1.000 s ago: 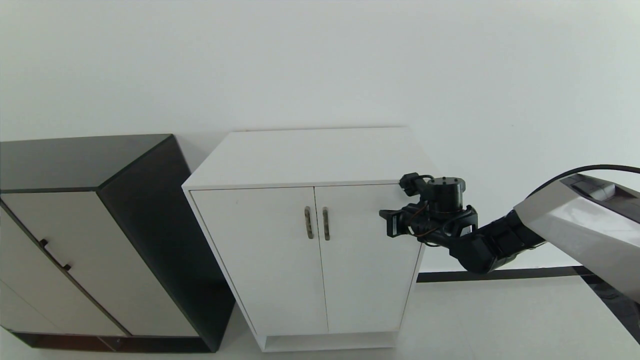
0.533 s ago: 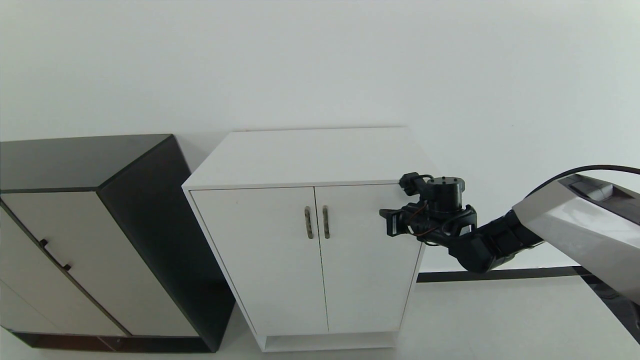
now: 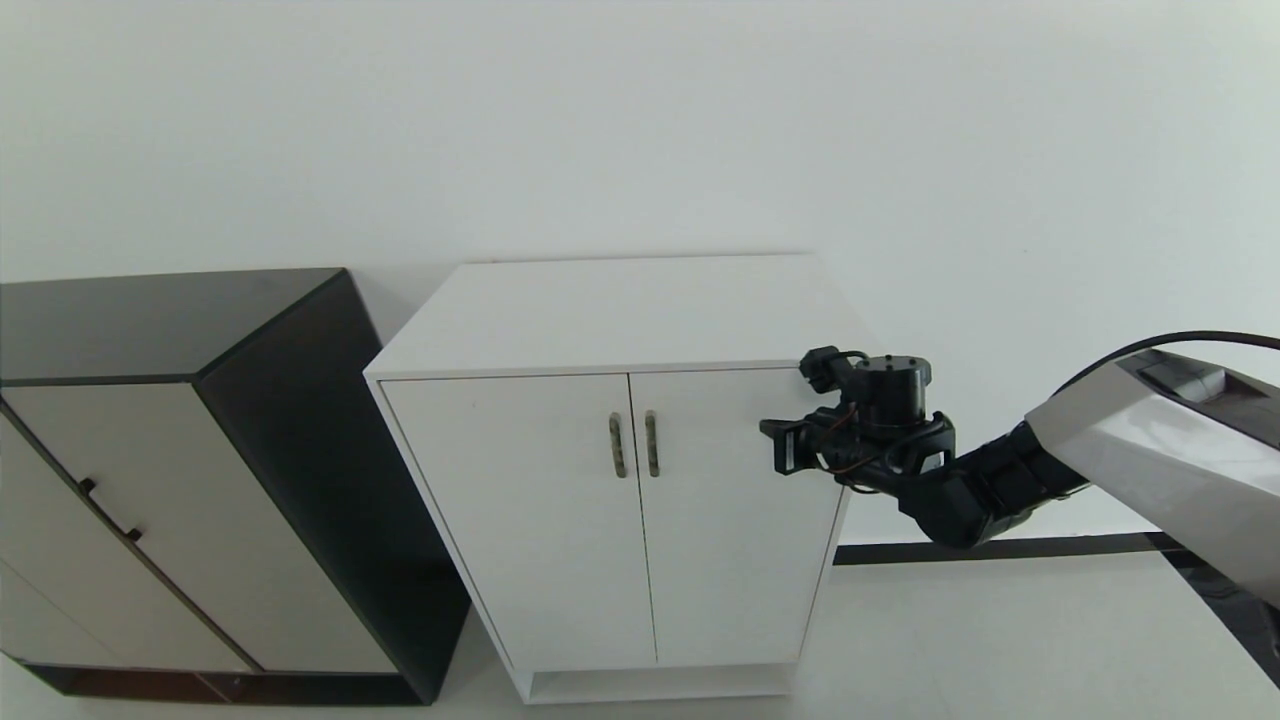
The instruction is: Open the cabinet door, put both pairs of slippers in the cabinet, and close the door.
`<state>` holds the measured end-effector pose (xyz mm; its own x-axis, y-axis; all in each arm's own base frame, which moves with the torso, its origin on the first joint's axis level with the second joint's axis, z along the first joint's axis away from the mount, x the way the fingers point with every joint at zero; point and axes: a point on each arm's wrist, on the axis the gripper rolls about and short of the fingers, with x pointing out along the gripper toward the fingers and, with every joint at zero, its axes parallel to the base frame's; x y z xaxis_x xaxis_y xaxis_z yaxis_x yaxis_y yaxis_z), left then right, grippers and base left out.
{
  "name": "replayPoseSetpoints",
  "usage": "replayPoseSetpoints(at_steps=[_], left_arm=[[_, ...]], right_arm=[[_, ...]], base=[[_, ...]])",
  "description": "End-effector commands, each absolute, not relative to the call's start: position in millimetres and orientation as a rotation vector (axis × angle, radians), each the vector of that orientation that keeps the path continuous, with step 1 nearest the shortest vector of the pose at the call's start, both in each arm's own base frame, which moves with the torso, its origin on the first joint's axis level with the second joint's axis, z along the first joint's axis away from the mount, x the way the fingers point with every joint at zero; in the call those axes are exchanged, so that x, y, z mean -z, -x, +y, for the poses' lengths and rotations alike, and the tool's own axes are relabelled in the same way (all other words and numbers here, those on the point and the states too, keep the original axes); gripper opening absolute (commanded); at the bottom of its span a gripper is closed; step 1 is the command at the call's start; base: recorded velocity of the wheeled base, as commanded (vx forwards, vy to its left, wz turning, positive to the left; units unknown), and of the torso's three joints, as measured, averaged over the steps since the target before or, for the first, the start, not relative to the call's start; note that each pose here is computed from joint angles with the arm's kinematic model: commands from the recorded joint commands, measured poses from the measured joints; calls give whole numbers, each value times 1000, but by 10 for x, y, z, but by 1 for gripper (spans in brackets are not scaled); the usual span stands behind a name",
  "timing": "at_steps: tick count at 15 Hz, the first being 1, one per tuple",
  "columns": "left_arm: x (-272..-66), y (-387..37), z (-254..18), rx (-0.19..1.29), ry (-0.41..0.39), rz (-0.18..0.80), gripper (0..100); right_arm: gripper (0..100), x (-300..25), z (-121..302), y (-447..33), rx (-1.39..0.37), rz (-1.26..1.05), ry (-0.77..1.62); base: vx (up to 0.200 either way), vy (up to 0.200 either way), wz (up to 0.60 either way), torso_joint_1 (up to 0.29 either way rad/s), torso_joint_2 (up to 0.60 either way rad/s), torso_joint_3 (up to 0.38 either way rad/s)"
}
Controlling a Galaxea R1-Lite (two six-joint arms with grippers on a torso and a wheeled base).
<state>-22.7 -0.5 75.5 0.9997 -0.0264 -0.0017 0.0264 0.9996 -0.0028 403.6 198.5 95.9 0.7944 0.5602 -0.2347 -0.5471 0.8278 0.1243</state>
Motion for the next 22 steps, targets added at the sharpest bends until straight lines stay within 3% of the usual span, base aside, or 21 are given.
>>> replayPoseSetpoints(at_steps=[1, 12, 18, 22], left_arm=[[-755, 226, -5, 26, 3, 3, 0], [-755, 226, -5, 26, 5, 3, 0], [-755, 226, -5, 25, 6, 3, 0], [-755, 227, -5, 25, 9, 2, 0]], right_arm=[[0, -1100, 1950, -3928, -601, 246, -54], [0, -1580, 1042, -2397, -508, 211, 26], [0, -1427, 273, -1517, -271, 234, 51], [0, -1361, 133, -990, -235, 250, 59]], base=[[0, 0, 0, 0, 0, 0], [0, 0, 0, 0, 0, 0], [0, 0, 0, 0, 0, 0], [0, 0, 0, 0, 0, 0]])
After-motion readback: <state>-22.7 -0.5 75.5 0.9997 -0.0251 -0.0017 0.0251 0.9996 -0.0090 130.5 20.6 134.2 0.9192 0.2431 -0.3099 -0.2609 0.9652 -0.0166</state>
